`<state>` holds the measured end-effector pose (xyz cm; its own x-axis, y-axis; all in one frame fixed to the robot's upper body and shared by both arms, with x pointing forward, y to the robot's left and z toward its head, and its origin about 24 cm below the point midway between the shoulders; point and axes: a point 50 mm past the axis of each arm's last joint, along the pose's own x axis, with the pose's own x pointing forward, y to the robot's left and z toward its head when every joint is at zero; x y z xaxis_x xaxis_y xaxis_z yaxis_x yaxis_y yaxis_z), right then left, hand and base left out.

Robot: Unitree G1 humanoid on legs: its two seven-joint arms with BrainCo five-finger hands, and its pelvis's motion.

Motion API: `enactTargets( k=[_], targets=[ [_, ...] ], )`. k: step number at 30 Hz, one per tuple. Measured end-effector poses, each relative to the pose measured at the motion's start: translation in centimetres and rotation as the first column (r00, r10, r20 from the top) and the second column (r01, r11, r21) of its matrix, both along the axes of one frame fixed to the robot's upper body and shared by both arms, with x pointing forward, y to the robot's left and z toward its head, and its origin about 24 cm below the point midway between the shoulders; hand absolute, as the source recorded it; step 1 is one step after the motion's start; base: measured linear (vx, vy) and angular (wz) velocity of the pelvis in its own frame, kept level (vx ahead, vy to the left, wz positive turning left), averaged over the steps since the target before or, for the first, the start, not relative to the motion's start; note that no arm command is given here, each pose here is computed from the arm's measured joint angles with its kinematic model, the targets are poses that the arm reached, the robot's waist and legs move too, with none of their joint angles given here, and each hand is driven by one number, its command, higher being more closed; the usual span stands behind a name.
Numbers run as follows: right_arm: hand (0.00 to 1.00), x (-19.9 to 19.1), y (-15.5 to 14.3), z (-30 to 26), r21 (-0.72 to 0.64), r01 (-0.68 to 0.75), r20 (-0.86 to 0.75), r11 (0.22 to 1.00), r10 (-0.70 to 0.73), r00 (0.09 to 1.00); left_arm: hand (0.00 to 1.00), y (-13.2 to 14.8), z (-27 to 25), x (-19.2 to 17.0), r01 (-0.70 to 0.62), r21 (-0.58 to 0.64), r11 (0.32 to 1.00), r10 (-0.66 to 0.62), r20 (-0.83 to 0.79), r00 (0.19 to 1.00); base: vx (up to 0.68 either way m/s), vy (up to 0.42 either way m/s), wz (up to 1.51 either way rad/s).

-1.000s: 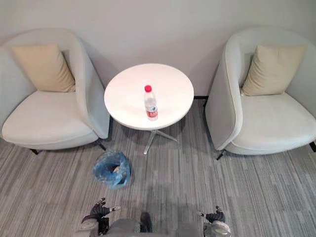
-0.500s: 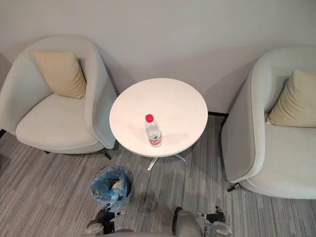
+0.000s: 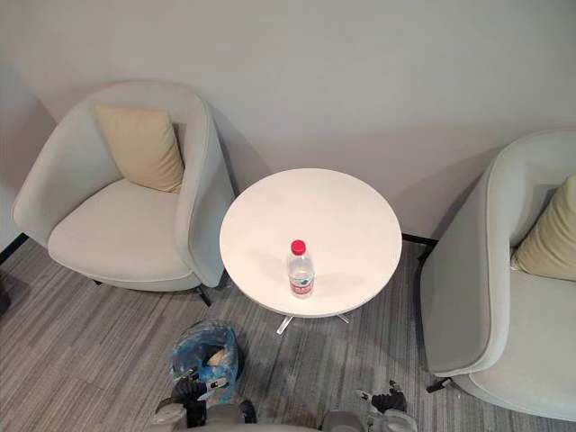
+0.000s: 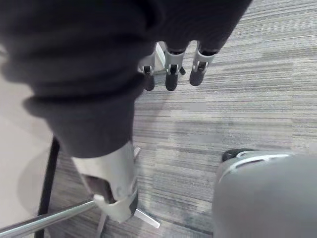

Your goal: Gather rubbish on tea table into small bin, then transfer packed bag to large trash can.

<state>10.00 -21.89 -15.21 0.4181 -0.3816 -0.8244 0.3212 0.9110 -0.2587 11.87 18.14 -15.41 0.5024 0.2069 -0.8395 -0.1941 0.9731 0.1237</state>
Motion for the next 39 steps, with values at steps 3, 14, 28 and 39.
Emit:
enactTargets(
  k=[3,14,28,39],
  targets=[
    [0.0,0.0,-0.1,0.0,-0.004,0.001,0.001,1.0,-0.001,1.0,0.0,0.2,-0.1,-0.3,0.02,0.01,1.0,-0.02,-0.009,1.0,-0.01,0.032,-0.06],
    [0.0,1.6,-1.1,1.0,-0.103,-0.171,0.019,0.98,0.174,0.985,0.0,0.7,-0.1,-0.5,0.115,0.049,0.992,-0.114,-0.027,0.993,0.0,-0.009,0.03],
    [0.0,10.0,-0.5,10.8,-0.457,-0.35,0.432,0.818,0.548,0.716,0.0,2.9,-0.4,-2.9,0.228,0.13,0.965,-0.214,-0.115,0.97,0.02,-0.009,-0.01],
    [0.0,11.5,1.9,12.5,-0.505,-0.433,0.477,0.747,0.66,0.581,0.0,2.7,-0.5,-3.5,0.281,0.138,0.95,-0.265,-0.124,0.956,-0.04,-0.002,0.06]
  ],
)
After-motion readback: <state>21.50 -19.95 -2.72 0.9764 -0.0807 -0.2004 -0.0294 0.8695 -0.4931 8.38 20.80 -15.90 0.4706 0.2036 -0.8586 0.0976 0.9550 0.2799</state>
